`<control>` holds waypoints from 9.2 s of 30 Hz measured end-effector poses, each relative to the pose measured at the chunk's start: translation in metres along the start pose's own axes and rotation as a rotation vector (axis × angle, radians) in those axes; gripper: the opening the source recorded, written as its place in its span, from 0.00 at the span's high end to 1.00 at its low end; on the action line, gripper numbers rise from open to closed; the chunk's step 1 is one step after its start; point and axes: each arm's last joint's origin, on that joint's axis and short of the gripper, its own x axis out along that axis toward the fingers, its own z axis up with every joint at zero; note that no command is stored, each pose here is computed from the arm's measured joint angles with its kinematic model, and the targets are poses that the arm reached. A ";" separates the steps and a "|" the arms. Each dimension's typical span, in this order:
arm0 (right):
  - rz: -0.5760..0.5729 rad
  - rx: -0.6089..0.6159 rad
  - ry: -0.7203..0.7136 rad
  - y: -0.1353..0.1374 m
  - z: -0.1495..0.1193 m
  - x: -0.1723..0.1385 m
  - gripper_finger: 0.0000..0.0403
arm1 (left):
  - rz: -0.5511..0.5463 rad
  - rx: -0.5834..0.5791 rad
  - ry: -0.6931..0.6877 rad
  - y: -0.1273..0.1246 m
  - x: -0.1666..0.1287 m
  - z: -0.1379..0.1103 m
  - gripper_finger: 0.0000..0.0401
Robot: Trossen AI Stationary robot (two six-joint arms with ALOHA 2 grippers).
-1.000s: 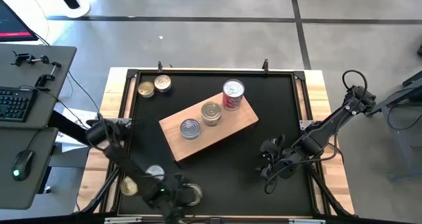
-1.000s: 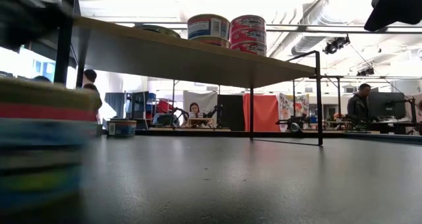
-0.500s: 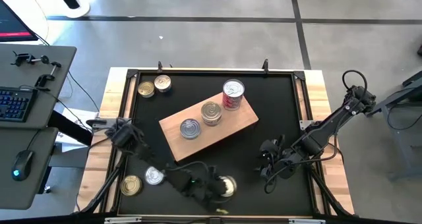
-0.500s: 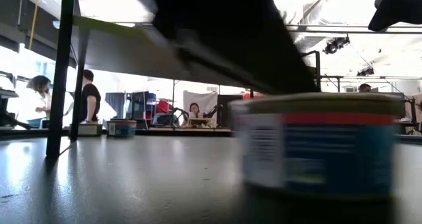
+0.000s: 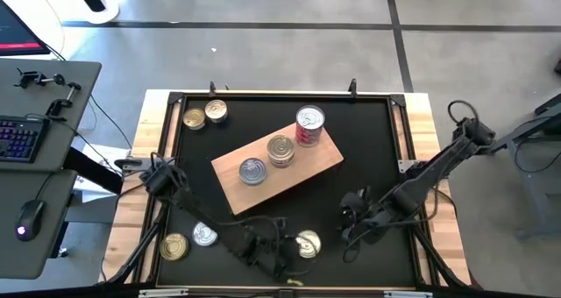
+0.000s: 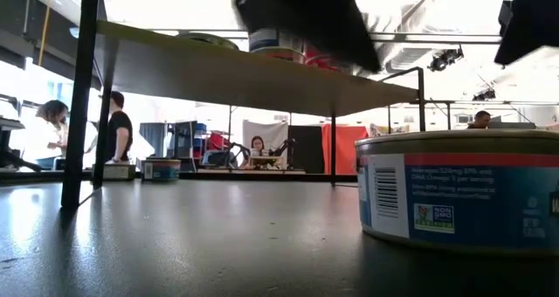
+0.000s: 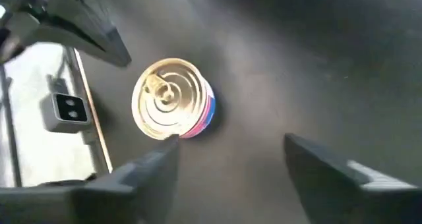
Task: Stack canned seafood by type on shelf
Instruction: Stack the blue tuna on the top of the other blue tuna cans on the shelf
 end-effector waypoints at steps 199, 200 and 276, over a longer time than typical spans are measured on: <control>-0.126 -0.320 0.102 0.049 0.015 0.065 1.00 | -0.116 -0.328 -0.318 -0.026 0.056 -0.022 1.00; -0.122 -0.320 0.098 0.049 0.016 0.059 1.00 | -0.123 -0.325 -0.315 -0.027 0.056 -0.022 1.00; -0.098 -0.228 0.240 0.103 0.048 0.083 0.10 | 0.248 -0.167 -0.189 -0.011 -0.172 -0.062 1.00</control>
